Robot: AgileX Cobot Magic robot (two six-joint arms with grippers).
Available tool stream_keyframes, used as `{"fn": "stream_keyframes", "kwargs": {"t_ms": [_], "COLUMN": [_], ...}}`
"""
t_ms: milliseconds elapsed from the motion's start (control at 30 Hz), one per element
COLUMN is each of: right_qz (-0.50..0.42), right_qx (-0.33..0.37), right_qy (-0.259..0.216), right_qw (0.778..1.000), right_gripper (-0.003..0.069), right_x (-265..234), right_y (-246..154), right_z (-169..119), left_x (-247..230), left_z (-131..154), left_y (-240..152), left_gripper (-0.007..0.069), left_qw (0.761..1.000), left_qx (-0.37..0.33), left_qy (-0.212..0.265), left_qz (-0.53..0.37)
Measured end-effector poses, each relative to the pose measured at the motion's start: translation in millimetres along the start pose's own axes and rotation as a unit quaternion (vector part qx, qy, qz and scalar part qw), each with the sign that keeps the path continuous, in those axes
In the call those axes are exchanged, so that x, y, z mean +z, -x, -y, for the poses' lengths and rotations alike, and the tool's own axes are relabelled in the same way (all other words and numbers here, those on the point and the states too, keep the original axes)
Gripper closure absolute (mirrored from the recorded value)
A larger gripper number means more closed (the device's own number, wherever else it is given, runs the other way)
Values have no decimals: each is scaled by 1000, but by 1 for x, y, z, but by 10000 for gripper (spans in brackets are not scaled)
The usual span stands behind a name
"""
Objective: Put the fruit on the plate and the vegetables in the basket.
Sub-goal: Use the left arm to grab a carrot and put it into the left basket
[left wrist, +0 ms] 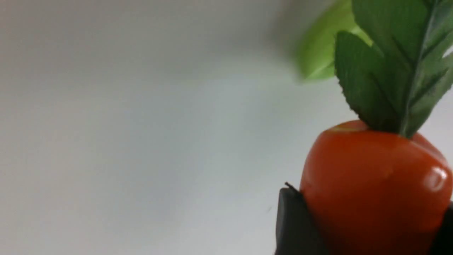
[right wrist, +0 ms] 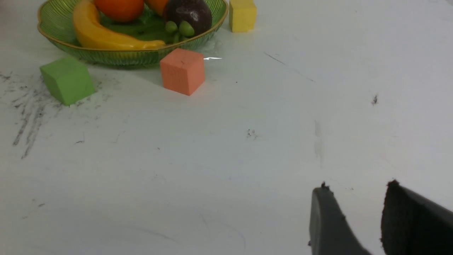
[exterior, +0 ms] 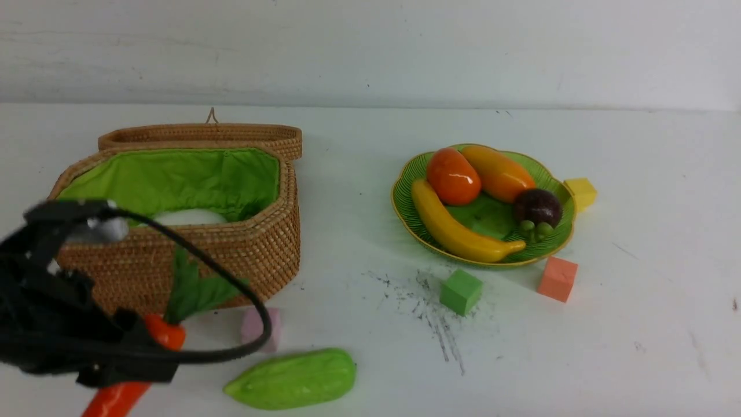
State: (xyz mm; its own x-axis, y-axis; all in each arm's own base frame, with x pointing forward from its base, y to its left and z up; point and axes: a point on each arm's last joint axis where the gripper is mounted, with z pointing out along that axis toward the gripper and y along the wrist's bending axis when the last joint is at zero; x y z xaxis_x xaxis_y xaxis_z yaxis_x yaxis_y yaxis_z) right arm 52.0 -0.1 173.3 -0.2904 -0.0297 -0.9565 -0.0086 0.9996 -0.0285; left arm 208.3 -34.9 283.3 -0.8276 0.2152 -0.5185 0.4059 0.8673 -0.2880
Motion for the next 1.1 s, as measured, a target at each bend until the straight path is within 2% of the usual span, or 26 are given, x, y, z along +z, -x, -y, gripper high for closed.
{"fn": "stream_keyframes", "kwargs": {"t_ms": [67, 133, 167, 200, 267, 367, 400, 467, 600, 733, 900, 1000, 1100], "right_qz": [0, 0, 0, 0, 0, 0, 0, 0, 0, 0, 0, 0, 0], "right_qx": [0, 0, 0, 0, 0, 0, 0, 0, 0, 0, 0, 0, 0], "right_qy": [0, 0, 0, 0, 0, 0, 0, 0, 0, 0, 0, 0, 0], "right_qw": [1000, 1000, 1000, 1000, 1000, 1000, 1000, 1000, 1000, 1000, 1000, 1000, 1000], "right_gripper": [419, 419, 419, 419, 419, 419, 419, 419, 419, 419, 419, 419, 419], "right_x": [0, 0, 0, 0, 0, 0, 0, 0, 0, 0, 0, 0, 0], "right_y": [0, 0, 0, 0, 0, 0, 0, 0, 0, 0, 0, 0, 0], "right_z": [0, 0, 0, 0, 0, 0, 0, 0, 0, 0, 0, 0, 0], "left_x": [-28, -51, -64, -69, -77, -68, -67, -43, -2, 19, 23, 23, 23], "left_z": [12, 17, 17, 15, 3, -22, -24, -47, -72, -79, -80, -81, -81], "left_y": [21, 42, 56, 61, 78, 92, 93, 98, 100, 100, 100, 100, 100], "left_gripper": [252, 252, 252, 252, 252, 252, 252, 252, 252, 252, 234, 97, 1], "left_qw": [993, 972, 954, 944, 911, 875, 873, 871, 896, 905, 903, 898, 897], "left_qx": [67, 90, 79, 69, 4, -113, -124, -151, -122, -119, -127, -148, -158], "left_qy": [13, 49, 69, 79, 111, 132, 131, 170, 213, 224, 233, 232, 226], "left_qz": [101, 211, 281, 312, 398, 452, 454, 435, 371, 342, 337, 342, 344]}}
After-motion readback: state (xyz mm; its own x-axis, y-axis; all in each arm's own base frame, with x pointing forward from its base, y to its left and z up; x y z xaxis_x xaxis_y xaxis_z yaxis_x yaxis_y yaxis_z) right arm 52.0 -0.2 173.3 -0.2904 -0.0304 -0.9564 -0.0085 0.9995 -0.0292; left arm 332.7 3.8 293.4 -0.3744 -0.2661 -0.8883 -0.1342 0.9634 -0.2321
